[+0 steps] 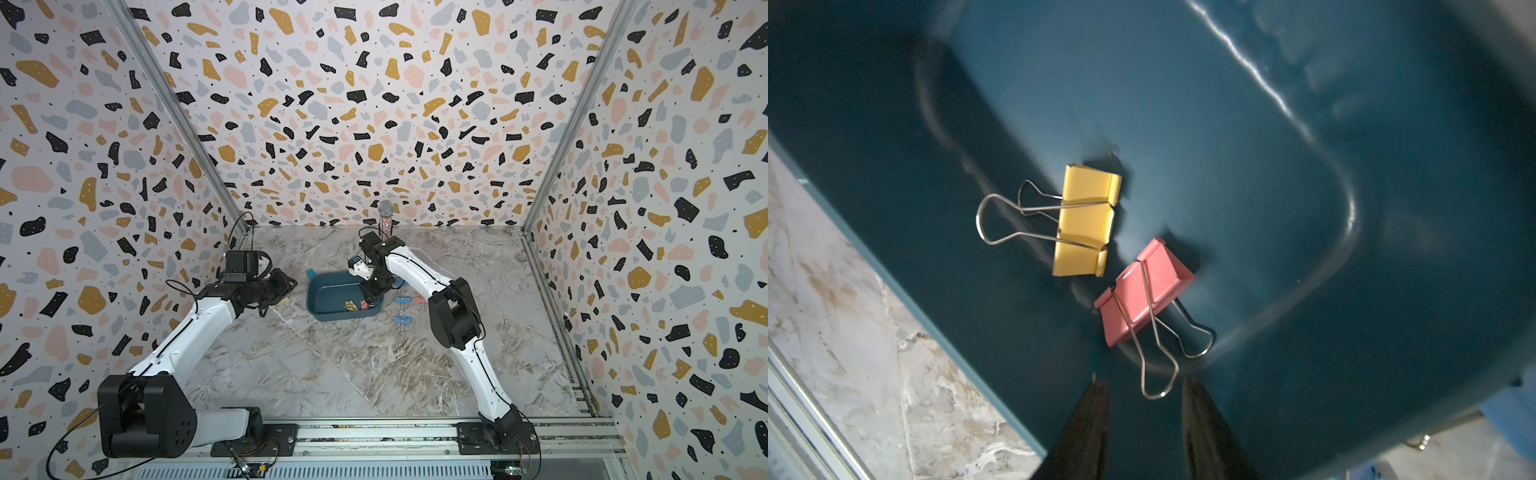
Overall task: Take out the binder clips from the storage box
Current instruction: Pick up the binder clip from the storage box.
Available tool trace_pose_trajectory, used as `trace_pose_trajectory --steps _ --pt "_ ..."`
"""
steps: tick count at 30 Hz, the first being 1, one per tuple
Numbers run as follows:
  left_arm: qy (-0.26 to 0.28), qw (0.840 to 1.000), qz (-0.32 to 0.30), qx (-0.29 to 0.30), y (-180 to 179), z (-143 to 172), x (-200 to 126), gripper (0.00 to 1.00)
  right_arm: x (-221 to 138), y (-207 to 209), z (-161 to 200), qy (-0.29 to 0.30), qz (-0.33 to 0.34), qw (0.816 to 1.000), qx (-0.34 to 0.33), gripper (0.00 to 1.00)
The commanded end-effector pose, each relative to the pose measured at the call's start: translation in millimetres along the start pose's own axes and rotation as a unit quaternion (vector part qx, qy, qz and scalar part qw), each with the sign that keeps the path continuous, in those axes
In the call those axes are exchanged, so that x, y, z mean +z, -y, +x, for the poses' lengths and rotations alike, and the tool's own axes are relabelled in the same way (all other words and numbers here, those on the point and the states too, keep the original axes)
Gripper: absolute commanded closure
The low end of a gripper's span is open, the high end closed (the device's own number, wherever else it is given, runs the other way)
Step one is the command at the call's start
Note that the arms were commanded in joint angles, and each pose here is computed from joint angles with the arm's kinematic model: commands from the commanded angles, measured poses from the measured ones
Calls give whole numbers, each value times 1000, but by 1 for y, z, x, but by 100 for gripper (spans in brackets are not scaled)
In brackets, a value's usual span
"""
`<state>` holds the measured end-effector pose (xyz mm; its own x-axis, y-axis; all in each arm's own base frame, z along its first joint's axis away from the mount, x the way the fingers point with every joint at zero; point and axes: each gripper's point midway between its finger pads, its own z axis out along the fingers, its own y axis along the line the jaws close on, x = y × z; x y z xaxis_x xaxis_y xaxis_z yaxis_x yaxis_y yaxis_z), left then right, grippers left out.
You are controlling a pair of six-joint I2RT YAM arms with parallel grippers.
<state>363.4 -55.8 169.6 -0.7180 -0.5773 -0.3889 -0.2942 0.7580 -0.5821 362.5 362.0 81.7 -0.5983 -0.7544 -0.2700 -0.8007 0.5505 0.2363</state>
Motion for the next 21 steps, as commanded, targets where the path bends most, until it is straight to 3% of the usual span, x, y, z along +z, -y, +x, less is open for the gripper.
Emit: trace_pose_trajectory --steps 1,21 --pt "-1 1000 7 4 2 2 -1 67 -10 -4 -2 -2 8 1000 3 66" --pt "-1 1000 11 6 4 2 -2 68 6 -5 6 -27 3 1000 13 72"
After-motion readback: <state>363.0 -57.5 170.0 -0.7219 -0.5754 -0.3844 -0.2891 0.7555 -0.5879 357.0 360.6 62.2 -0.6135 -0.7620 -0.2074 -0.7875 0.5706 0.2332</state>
